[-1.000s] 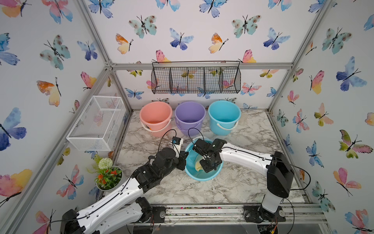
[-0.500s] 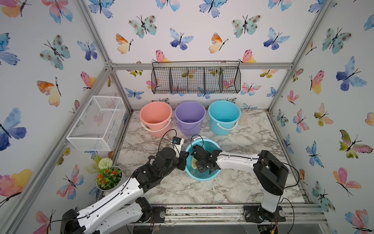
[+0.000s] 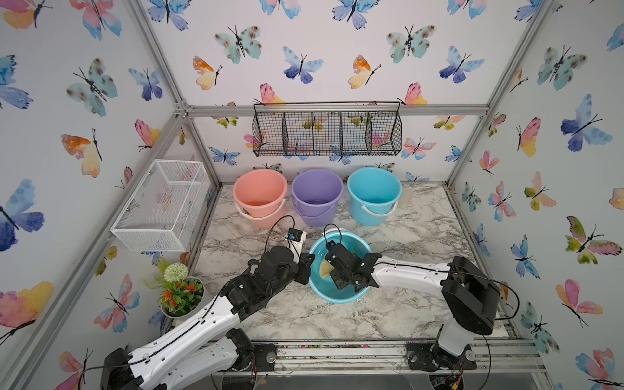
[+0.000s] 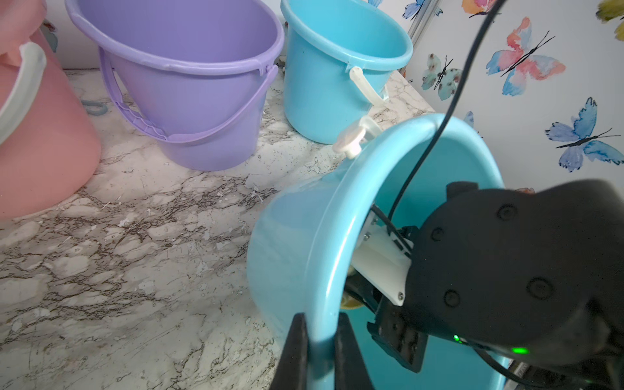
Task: Wipe the inside of the bucket with a cloth
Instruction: Wipe the dirt from the inside of the bucket.
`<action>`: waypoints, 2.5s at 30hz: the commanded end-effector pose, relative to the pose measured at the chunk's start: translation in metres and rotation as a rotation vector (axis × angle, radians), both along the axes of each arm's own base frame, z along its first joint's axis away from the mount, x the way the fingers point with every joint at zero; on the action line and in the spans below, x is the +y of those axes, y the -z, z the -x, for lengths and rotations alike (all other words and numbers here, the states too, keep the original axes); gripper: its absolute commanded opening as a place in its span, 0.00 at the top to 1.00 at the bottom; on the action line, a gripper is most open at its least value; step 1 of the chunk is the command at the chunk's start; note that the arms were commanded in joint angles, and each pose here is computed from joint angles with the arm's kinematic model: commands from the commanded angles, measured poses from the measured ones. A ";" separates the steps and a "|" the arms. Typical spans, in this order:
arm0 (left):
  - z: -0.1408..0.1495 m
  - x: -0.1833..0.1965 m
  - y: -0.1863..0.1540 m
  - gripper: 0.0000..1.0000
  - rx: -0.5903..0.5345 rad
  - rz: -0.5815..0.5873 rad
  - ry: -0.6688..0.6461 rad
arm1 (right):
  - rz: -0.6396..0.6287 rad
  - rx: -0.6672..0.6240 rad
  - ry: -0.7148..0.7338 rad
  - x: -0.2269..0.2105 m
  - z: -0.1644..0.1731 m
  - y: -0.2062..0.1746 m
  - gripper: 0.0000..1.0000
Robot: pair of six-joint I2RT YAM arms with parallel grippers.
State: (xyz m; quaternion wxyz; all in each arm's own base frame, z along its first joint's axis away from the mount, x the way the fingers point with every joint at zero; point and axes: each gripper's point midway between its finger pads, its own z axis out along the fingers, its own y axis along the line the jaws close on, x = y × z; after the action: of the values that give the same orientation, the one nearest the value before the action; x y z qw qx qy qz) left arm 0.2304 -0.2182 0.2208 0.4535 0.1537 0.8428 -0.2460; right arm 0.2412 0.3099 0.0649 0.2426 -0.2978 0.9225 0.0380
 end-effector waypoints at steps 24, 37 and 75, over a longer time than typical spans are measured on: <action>-0.006 0.001 -0.030 1.00 -0.048 0.034 -0.015 | 0.029 0.225 -0.092 -0.004 0.034 -0.065 0.98; -0.009 -0.006 -0.024 1.00 0.054 -0.072 0.001 | 0.068 0.223 -0.130 -0.012 0.037 -0.078 0.98; -0.007 -0.020 -0.030 1.00 0.153 -0.144 0.066 | 0.517 0.027 -0.754 -0.056 0.028 -0.034 0.98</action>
State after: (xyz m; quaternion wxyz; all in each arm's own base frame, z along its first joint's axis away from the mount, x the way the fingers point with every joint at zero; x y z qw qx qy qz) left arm 0.2343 -0.2368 0.2389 0.3577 0.1958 0.8901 -0.2037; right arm 0.2157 0.2615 0.1218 0.1479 -0.6378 0.7506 -0.0889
